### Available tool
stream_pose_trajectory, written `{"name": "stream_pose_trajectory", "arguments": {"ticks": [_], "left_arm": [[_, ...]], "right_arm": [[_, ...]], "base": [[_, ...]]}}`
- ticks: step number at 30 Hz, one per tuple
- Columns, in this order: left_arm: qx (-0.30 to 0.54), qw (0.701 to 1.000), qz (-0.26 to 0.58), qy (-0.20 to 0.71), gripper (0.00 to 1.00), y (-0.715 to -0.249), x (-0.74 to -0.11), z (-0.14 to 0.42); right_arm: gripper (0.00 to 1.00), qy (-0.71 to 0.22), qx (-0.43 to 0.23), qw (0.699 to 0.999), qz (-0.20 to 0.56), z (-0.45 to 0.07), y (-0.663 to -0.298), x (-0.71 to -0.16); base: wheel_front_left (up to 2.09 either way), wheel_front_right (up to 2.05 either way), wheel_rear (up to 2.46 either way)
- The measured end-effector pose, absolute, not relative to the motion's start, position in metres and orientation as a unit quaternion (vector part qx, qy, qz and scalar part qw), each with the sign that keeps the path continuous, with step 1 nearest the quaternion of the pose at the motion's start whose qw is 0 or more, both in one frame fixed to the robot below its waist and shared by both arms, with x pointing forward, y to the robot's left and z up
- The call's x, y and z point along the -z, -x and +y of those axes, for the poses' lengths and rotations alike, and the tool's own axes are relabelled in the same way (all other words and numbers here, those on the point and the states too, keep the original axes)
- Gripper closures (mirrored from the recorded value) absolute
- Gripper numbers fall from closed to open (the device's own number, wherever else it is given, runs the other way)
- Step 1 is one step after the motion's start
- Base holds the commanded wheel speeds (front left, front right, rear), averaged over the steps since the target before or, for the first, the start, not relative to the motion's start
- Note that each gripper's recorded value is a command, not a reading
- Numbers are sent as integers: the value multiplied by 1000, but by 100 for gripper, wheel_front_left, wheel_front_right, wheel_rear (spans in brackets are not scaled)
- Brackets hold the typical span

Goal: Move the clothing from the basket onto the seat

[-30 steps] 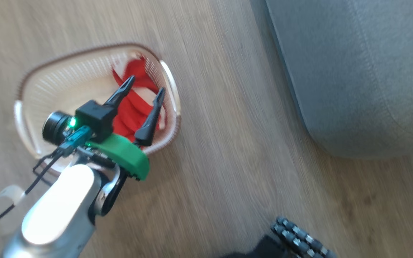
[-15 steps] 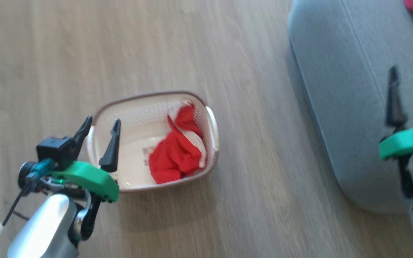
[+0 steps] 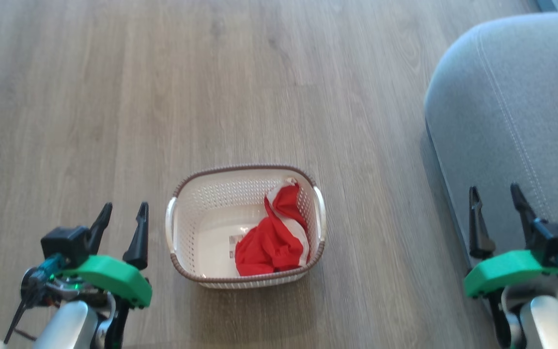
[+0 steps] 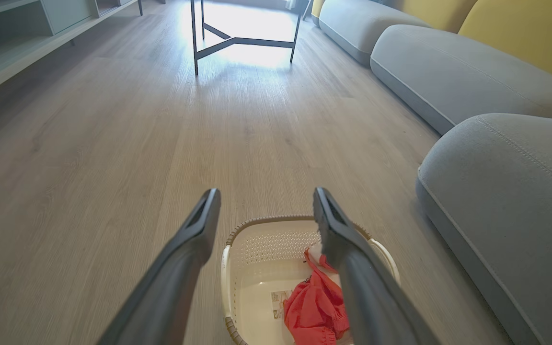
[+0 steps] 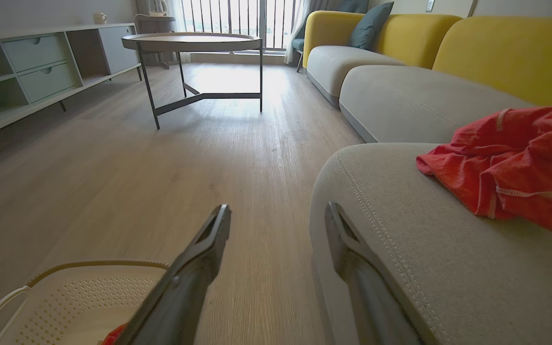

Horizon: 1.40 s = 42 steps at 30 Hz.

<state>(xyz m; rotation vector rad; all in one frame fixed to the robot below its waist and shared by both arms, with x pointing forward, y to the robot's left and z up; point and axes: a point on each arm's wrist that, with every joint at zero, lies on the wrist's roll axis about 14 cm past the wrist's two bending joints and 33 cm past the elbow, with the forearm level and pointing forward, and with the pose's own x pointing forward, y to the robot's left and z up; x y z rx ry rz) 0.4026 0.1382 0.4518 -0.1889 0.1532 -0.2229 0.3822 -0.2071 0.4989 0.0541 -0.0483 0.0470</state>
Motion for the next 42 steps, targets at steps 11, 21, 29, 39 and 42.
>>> {"name": "stream_pose_trajectory", "arguments": {"ticks": [11, 21, 29, 39, 42], "left_arm": [[79, 990, 70, 91, 0, -389, -452, 161], [66, 991, 64, 95, 0, -383, -452, 169], [63, 992, 60, 96, 0, -382, -453, 170], [64, 992, 61, 95, 0, -384, -452, 168], [65, 991, 62, 96, 0, -384, -450, 167]], "right_arm": [[0, -44, -26, 999, -14, -193, -372, -491], [0, -45, -35, 998, -17, -186, -374, -493], [0, -46, -35, 998, -17, -185, -373, -493], [0, -46, -32, 998, -13, -187, -372, -490], [0, -46, -30, 998, -11, -188, -372, -489]], "base": [[0, 0, 0], [0, 0, 0], [0, 0, 0], [0, 0, 0], [0, 0, 0]]}}
